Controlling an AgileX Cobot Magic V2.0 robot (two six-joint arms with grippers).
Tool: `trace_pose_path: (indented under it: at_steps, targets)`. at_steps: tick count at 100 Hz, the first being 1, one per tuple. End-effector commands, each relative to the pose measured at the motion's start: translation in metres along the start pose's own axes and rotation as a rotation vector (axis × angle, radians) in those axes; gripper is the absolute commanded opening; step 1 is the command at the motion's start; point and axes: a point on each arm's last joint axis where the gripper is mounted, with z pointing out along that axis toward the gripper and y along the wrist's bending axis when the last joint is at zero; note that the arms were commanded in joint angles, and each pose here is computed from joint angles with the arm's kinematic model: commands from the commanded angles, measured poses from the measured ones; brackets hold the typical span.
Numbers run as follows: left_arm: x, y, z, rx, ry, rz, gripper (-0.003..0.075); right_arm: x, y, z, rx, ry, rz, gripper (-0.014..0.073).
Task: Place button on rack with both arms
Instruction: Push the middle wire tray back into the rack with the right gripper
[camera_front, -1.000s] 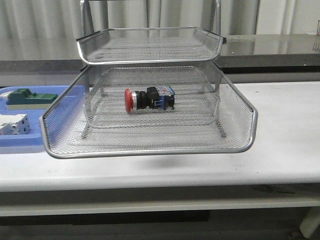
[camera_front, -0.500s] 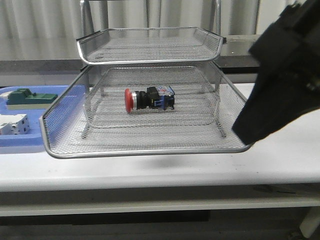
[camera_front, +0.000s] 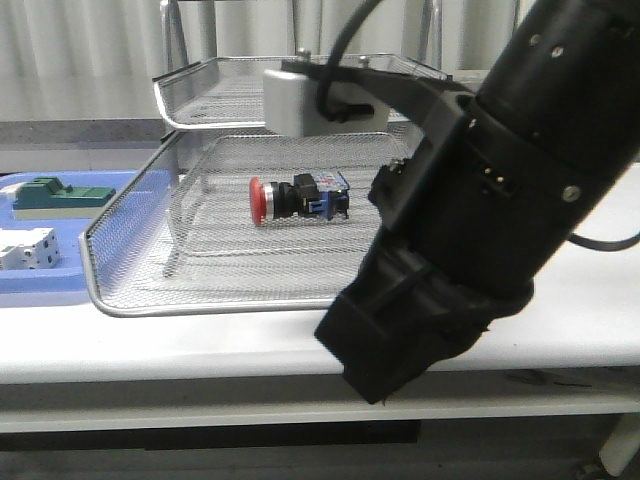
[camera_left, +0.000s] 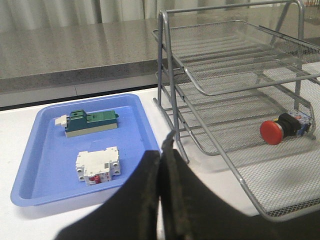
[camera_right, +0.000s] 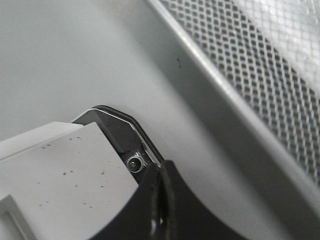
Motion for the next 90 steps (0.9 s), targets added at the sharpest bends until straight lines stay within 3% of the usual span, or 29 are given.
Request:
trace_pose_path:
  at_steps: [1,44,90]
  targets:
    - [-0.013,0.002,-0.002,-0.026,-0.078,-0.027,-0.002,-0.018,-0.002,-0.004,0.035,-0.072,-0.056,-0.0061]
    - [-0.012,0.002,-0.001,-0.027,-0.076,-0.028,-0.002,-0.054,-0.021,0.013,0.118,-0.154,-0.103,-0.0061]
    - [-0.012,0.002,-0.001,-0.027,-0.076,-0.028,-0.002,-0.094,-0.091,0.013,0.263,-0.213,-0.068,-0.0061]
